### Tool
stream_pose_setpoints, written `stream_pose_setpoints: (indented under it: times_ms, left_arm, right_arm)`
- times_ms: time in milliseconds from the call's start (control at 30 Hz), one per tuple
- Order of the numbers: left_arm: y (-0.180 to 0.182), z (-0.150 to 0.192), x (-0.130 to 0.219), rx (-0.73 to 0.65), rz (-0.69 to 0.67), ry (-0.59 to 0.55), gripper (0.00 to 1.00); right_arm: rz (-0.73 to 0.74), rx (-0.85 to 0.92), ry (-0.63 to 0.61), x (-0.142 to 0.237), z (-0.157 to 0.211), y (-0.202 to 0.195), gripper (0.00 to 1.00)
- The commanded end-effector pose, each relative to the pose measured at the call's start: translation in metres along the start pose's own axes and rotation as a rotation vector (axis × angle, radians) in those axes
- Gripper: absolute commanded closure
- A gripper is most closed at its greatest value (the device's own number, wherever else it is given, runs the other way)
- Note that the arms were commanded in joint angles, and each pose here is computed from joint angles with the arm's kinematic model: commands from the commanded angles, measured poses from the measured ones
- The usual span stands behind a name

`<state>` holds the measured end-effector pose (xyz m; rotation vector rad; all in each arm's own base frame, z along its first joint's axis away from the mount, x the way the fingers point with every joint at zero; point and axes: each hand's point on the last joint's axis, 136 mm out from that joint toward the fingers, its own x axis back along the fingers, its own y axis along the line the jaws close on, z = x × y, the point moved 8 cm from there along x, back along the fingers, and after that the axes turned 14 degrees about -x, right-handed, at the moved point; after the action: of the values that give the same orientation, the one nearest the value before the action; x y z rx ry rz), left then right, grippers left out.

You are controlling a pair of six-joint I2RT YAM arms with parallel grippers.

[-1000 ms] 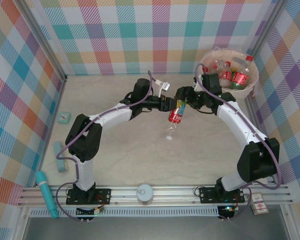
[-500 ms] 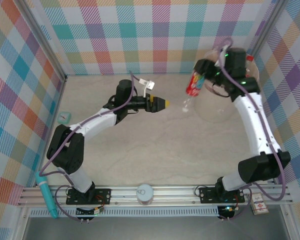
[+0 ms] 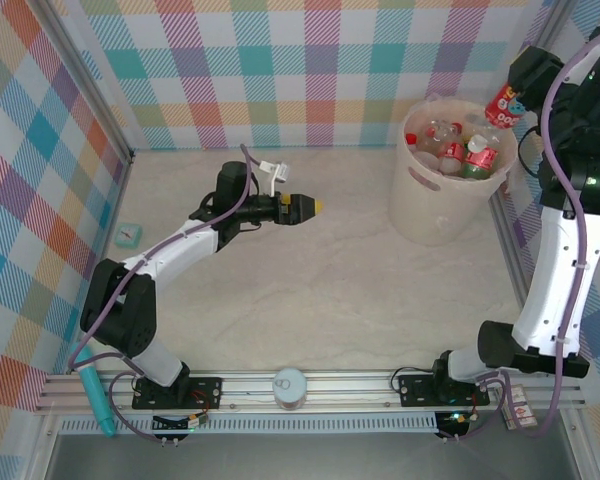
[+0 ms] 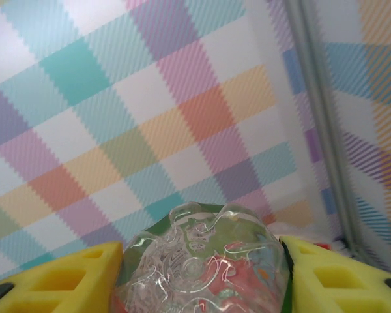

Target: Put the plastic bottles in the bin

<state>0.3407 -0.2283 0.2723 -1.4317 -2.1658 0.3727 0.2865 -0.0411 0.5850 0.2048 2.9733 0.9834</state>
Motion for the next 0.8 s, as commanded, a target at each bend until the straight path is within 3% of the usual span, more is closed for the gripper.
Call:
stream_pose_setpoints:
  times_ms: [0, 467, 767]
  left_arm:
    - [-0.004, -0.007, 0.011, -0.031, -0.020, -0.015, 0.00]
    - [-0.001, -0.003, 0.013, -0.022, -0.065, 0.010, 0.00]
    - [0.001, -0.003, 0.012, -0.023, -0.074, 0.018, 0.00]
  right_arm:
    - [0.121, 0.064, 0.028, -0.030, 0.011, -0.021, 0.51]
    - [0.205, 0.099, 0.250, -0.112, 0.092, -0.065, 0.52]
    - [0.259, 0.152, 0.434, -0.152, 0.155, -0.079, 0.46]
